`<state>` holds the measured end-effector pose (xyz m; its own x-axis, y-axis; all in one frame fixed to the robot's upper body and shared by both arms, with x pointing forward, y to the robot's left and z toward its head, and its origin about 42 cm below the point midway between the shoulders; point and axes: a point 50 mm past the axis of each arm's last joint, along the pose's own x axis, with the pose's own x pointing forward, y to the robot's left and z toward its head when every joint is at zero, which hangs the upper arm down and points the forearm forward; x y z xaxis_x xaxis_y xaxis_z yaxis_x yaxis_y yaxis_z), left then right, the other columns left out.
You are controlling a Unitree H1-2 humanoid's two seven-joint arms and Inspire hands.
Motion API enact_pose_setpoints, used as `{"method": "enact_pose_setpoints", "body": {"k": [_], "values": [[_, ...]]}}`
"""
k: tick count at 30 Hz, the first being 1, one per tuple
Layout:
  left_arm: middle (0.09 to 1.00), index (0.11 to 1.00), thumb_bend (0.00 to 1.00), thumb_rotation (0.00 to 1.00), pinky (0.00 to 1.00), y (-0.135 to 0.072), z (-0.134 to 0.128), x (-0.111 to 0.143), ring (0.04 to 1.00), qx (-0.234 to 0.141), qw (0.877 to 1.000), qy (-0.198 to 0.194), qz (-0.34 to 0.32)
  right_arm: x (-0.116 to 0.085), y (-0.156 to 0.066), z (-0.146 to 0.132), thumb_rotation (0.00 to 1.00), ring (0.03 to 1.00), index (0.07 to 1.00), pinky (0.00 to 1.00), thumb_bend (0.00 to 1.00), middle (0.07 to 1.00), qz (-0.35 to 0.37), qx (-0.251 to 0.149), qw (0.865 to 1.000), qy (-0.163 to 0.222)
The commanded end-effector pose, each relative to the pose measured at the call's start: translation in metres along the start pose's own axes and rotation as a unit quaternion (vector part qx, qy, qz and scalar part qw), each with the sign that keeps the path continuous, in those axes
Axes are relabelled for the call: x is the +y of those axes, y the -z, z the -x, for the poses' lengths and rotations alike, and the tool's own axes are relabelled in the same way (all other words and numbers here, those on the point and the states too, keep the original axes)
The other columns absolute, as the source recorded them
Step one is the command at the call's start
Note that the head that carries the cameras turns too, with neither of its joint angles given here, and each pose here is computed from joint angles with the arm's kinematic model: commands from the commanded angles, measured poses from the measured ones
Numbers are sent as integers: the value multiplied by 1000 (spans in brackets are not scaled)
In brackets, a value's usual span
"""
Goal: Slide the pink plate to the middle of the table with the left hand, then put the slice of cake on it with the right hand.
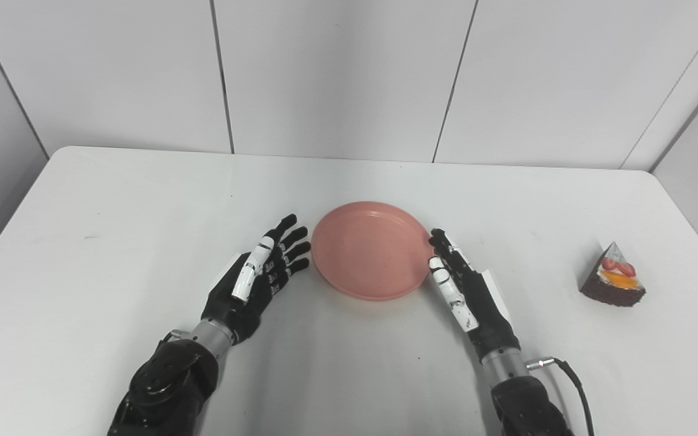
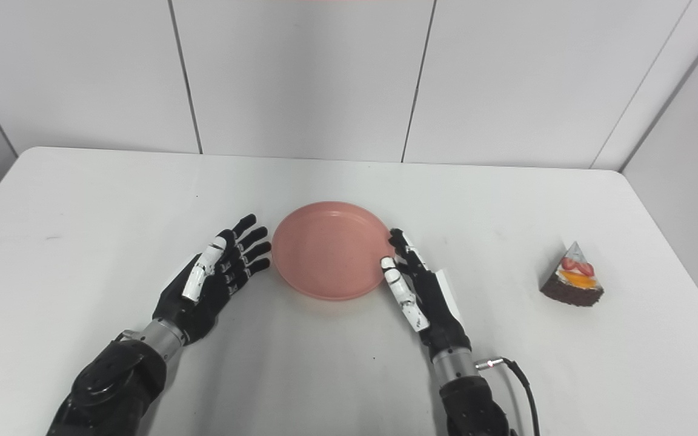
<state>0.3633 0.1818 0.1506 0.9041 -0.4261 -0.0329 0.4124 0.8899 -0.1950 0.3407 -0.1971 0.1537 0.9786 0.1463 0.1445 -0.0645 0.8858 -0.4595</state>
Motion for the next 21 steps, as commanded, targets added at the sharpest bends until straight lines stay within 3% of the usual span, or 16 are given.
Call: {"method": "enact_pose_setpoints", "body": {"k": [1, 10, 17, 21], "values": [[959, 950, 376, 1000, 929, 30, 16, 10, 939, 68, 997, -26, -7, -18, -20, -6, 1000, 902, 925, 853, 448, 916, 52, -40, 997, 36], [955, 939, 388, 1000, 917, 34, 23, 22, 941, 67, 997, -35, -19, -54, -58, -12, 1000, 898, 948, 800, 710, 945, 160, -99, 976, 112], [959, 949, 400, 977, 914, 43, 26, 39, 941, 73, 996, -37, -21, -81, -77, -13, 940, 909, 951, 810, 751, 960, 179, -142, 958, 175], [958, 950, 408, 970, 915, 48, 29, 52, 939, 73, 996, -39, -21, -93, -82, -11, 942, 910, 953, 817, 809, 954, 215, -137, 945, 207]]}}
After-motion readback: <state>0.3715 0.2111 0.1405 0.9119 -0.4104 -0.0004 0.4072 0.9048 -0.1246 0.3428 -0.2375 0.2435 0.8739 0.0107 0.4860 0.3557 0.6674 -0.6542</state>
